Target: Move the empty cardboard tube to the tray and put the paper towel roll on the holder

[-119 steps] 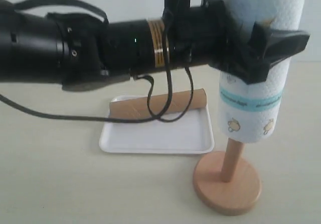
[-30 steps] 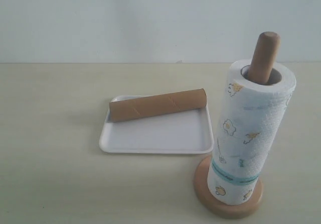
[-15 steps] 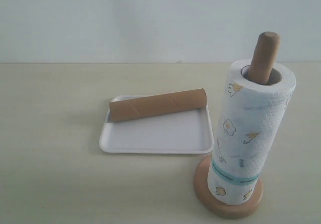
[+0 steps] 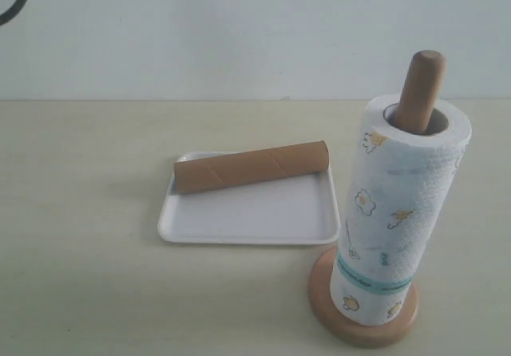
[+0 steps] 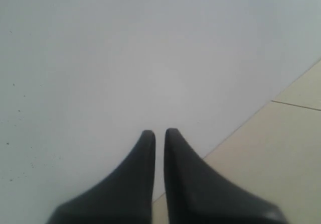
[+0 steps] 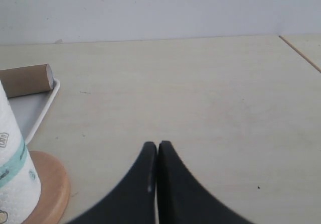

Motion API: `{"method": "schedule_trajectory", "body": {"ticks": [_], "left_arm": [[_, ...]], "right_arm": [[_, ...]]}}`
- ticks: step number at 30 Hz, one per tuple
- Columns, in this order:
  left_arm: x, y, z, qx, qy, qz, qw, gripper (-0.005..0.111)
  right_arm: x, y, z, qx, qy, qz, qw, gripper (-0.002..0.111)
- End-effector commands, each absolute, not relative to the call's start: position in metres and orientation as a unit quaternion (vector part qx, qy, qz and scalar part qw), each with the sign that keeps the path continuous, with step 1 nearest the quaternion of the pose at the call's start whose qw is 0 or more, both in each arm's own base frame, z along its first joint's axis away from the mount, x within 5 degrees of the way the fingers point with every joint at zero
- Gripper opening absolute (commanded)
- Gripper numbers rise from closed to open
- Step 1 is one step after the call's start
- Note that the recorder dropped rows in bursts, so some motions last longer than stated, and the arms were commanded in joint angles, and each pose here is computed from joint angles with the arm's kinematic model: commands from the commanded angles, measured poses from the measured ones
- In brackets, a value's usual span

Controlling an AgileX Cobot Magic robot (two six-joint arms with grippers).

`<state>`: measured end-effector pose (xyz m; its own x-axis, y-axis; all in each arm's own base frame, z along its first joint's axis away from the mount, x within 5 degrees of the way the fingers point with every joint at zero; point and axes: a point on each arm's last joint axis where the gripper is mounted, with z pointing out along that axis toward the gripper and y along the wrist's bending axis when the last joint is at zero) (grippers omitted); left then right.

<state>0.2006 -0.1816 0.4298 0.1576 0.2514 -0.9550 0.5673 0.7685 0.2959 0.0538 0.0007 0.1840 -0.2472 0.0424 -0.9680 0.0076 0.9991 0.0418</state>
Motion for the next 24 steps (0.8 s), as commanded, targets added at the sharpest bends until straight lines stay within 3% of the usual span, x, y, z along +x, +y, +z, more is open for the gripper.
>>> {"method": "schedule_trajectory", "body": {"ticks": [1,15,20,24], "left_arm": [[0.2,-0.179,0.43,0.311,0.644,-0.12,0.689,0.006],[0.198,-0.175,0.433,0.308,0.643,-0.107,0.693,0.006],[0.191,-0.147,0.424,0.247,0.684,-0.085,0.681,0.006],[0.183,-0.116,0.398,0.197,0.703,-0.128,0.671,0.006]], "right_arm": [[0.054,0.0,0.183,0.018,0.788,0.012,0.615,0.0],[0.054,0.0,0.183,0.018,0.788,0.012,0.615,0.0],[0.054,0.0,0.183,0.018,0.788,0.012,0.615,0.0],[0.054,0.0,0.183,0.018,0.788,0.012,0.615,0.0]]}}
